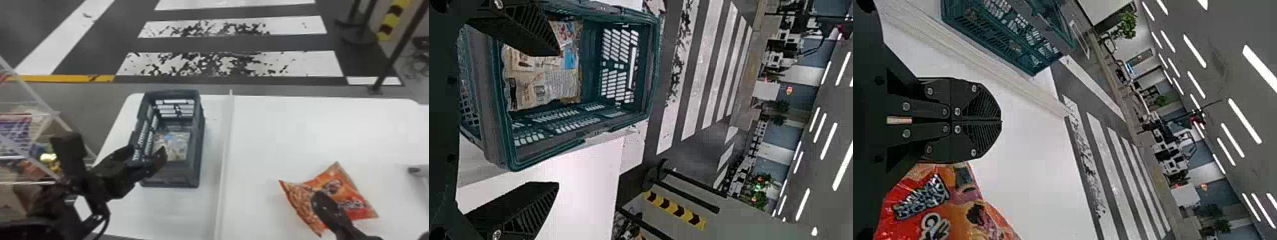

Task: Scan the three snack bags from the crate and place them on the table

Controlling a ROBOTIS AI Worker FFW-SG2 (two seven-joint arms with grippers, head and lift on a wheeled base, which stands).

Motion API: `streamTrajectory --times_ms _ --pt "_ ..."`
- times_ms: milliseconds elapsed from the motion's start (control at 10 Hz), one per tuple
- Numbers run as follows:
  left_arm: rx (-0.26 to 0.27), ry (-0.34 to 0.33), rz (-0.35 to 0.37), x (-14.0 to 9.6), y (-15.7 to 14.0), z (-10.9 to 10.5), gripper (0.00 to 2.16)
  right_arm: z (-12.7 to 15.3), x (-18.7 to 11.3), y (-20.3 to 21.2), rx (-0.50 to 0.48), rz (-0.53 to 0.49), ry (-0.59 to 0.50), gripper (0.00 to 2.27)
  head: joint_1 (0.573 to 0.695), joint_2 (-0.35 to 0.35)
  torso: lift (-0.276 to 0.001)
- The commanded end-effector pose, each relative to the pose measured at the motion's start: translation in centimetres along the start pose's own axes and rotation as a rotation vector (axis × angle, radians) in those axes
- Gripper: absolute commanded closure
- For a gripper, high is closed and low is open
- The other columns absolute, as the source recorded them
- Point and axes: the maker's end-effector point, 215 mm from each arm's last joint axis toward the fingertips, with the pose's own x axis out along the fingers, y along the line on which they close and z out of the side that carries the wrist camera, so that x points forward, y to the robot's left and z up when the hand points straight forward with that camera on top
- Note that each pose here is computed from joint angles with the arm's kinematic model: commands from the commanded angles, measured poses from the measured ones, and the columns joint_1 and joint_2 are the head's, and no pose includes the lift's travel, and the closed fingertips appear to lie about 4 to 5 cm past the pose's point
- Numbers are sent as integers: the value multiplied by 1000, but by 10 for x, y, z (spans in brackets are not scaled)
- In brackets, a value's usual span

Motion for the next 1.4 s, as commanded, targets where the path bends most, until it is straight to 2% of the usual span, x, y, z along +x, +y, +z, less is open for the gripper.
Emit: streamTrajectory --times_ms 0,300,500,900,1100,1200,1300 --pt "-10 -32 7 -5 12 0 70 -28 1 10 34 19 64 2020 695 226 -36" --pt "-12 -46 -5 -14 18 0 70 -79 13 16 84 36 158 2020 695 312 -36" --pt "-11 -41 -11 -16 18 -2 70 -83 20 -3 86 2 163 2020 695 337 -36" --pt "-12 -45 -28 -17 14 0 70 -53 6 -70 108 -134 88 2020 695 268 -36" --pt "-12 -46 -30 -18 14 0 70 -29 -3 -105 104 -203 41 2020 695 178 -36" --pt "-10 -51 -32 -22 14 3 70 -16 -7 -119 99 -227 16 2020 695 159 -36" --pt "-10 -53 -29 -24 16 4 70 -4 -20 -119 111 -224 -8 2020 695 125 -36"
